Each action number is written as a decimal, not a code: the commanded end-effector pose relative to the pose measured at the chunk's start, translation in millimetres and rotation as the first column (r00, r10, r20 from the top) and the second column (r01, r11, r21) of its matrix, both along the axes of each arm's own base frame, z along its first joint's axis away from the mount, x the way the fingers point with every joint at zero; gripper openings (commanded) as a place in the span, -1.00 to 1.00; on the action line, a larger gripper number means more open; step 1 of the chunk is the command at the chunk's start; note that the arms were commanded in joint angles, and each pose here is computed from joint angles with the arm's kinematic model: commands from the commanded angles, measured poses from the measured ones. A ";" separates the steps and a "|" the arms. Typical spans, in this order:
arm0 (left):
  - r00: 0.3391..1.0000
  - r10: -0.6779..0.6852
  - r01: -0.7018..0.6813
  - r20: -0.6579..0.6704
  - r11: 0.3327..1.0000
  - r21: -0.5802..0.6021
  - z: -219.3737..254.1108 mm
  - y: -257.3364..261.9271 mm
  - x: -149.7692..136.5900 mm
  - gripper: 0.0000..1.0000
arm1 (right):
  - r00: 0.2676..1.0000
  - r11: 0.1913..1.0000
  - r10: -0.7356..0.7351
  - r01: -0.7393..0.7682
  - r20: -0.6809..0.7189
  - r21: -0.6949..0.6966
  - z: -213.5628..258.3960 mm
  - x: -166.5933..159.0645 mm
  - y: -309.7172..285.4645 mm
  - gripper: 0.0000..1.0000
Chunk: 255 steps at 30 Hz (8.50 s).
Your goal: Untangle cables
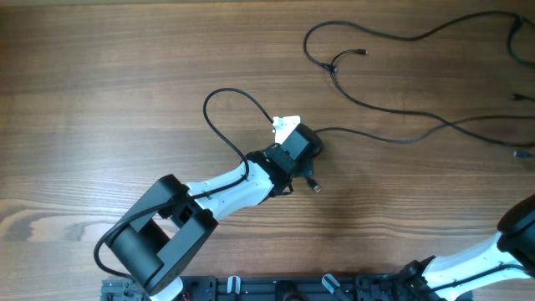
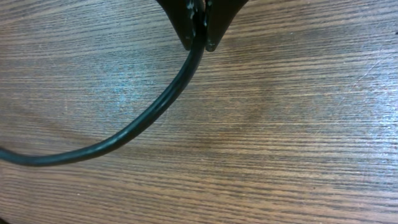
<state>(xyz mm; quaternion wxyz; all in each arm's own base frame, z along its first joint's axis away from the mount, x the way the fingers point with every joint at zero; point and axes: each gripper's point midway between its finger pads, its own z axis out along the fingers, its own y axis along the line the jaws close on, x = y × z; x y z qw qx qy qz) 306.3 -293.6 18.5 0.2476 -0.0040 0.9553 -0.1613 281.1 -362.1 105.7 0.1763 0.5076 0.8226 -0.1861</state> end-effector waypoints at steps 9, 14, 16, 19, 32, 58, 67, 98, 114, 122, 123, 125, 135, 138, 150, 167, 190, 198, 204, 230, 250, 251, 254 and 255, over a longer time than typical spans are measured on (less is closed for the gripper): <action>0.999 -0.002 0.004 0.044 0.999 -0.035 4.3 -9.1 8.4 -0.92 | 0.912 0.923 -0.330 0.256 0.244 0.288 -5.8 -39.6 -11.1 -0.91; 0.998 -0.013 0.016 0.055 0.998 -0.056 7.4 -15.6 8.3 -0.92 | 0.888 0.900 -0.386 0.304 0.250 0.312 -6.5 -40.6 -9.7 -0.91; 0.998 -0.035 0.038 0.060 0.998 -0.057 8.1 -22.3 2.9 -0.92 | 0.888 0.901 -0.386 0.304 0.252 0.310 -6.2 -40.3 -10.3 -0.91; 0.996 -0.059 0.063 0.065 0.996 -0.062 9.2 -30.9 -4.2 -0.92 | 0.887 0.903 -0.386 0.307 0.254 0.300 -5.6 -40.7 -12.6 -0.91; 0.998 -0.042 0.041 0.041 0.999 0.017 -0.7 -15.9 -9.9 -0.92 | 0.886 0.909 -0.390 0.327 0.251 0.258 -3.7 -43.8 -20.7 -0.89; 1.000 -0.022 0.021 0.018 0.997 0.070 -7.4 -2.6 -12.7 0.33 | 0.944 0.929 -0.248 0.168 0.219 0.330 -26.3 -9.2 11.5 0.36; 0.997 -0.024 0.021 -0.078 0.999 -0.044 -6.6 1.5 -4.1 1.00 | 0.917 0.839 -0.397 0.349 0.032 0.417 -73.0 -16.7 44.0 0.99; 0.997 -0.024 0.021 -0.080 0.999 -0.049 -6.2 1.5 -3.3 1.00 | 0.538 0.484 -0.750 0.843 -0.385 0.236 -60.1 -114.7 106.8 0.99; 0.999 -0.026 0.022 -0.048 0.997 -0.080 -0.2 -4.8 3.2 0.99 | 0.602 0.510 -0.671 0.799 -0.432 0.320 -59.5 -107.9 123.2 1.00; 0.998 0.061 -0.056 0.027 0.988 -0.141 50.4 23.2 30.0 1.00 | 0.695 0.625 -0.572 0.713 -0.437 0.317 -51.2 -78.4 154.2 1.00; 0.997 0.078 -0.074 0.026 0.988 -0.135 53.3 30.5 32.1 1.00 | 0.714 0.648 -0.552 0.692 -0.431 0.318 -49.4 -71.9 160.1 1.00; 0.991 0.132 -0.129 0.026 0.987 -0.098 56.5 52.3 36.6 1.00 | 0.760 0.700 -0.502 0.637 -0.413 0.322 -44.7 -56.9 174.2 1.00; 0.931 0.330 -0.339 0.159 0.940 0.033 110.0 149.7 47.7 1.00 | 0.987 0.902 0.119 -0.064 -0.105 0.426 3.3 50.1 293.4 1.00; 0.905 0.387 -0.398 0.174 0.917 0.031 125.0 176.5 45.7 1.00 | 0.943 0.863 0.329 -0.321 0.049 0.390 35.3 72.8 351.7 1.00; 0.892 0.421 -0.433 0.163 0.900 0.043 125.2 192.5 44.3 1.00 | 0.740 0.697 0.598 -0.670 0.308 0.256 79.5 100.1 476.7 1.00; 0.896 0.419 -0.432 0.144 0.900 0.064 120.9 194.7 39.4 1.00 | 0.732 0.695 0.596 -0.676 0.331 0.245 82.2 105.7 478.4 1.00; 0.624 0.553 -0.405 0.552 0.833 -0.377 200.8 262.3 -0.6 1.00 | 0.732 0.695 0.595 -0.676 0.331 0.245 82.2 105.7 478.5 1.00; 0.412 0.583 -0.346 0.700 0.811 -0.472 215.8 301.9 -34.7 1.00 | 0.732 0.695 0.595 -0.676 0.331 0.245 82.2 105.7 478.5 1.00; 0.336 0.600 -0.347 0.726 0.795 -0.497 212.6 313.7 -50.1 1.00 | 0.732 0.695 0.595 -0.676 0.331 0.245 82.2 105.7 478.5 1.00; 0.501 0.416 -0.389 0.759 0.891 -0.232 139.0 308.4 -60.6 1.00 | 0.732 0.695 0.595 -0.676 0.331 0.245 82.2 105.7 478.5 1.00; 0.528 0.346 -0.340 0.776 0.923 -0.180 138.0 299.5 -60.2 1.00 | 0.732 0.695 0.595 -0.676 0.331 0.245 82.3 105.8 478.4 0.99; 0.528 0.346 -0.340 0.776 0.923 -0.180 138.0 299.5 -60.2 1.00 | 0.732 0.695 0.596 -0.676 0.331 0.245 82.3 105.7 478.5 1.00; 0.528 0.345 -0.339 0.776 0.923 -0.180 138.0 299.4 -60.2 1.00 | 0.732 0.695 0.595 -0.676 0.331 0.245 82.3 105.7 478.5 1.00; 0.528 0.346 -0.340 0.776 0.923 -0.180 137.9 299.5 -60.2 1.00 | 0.732 0.695 0.595 -0.676 0.331 0.245 82.3 105.7 478.5 1.00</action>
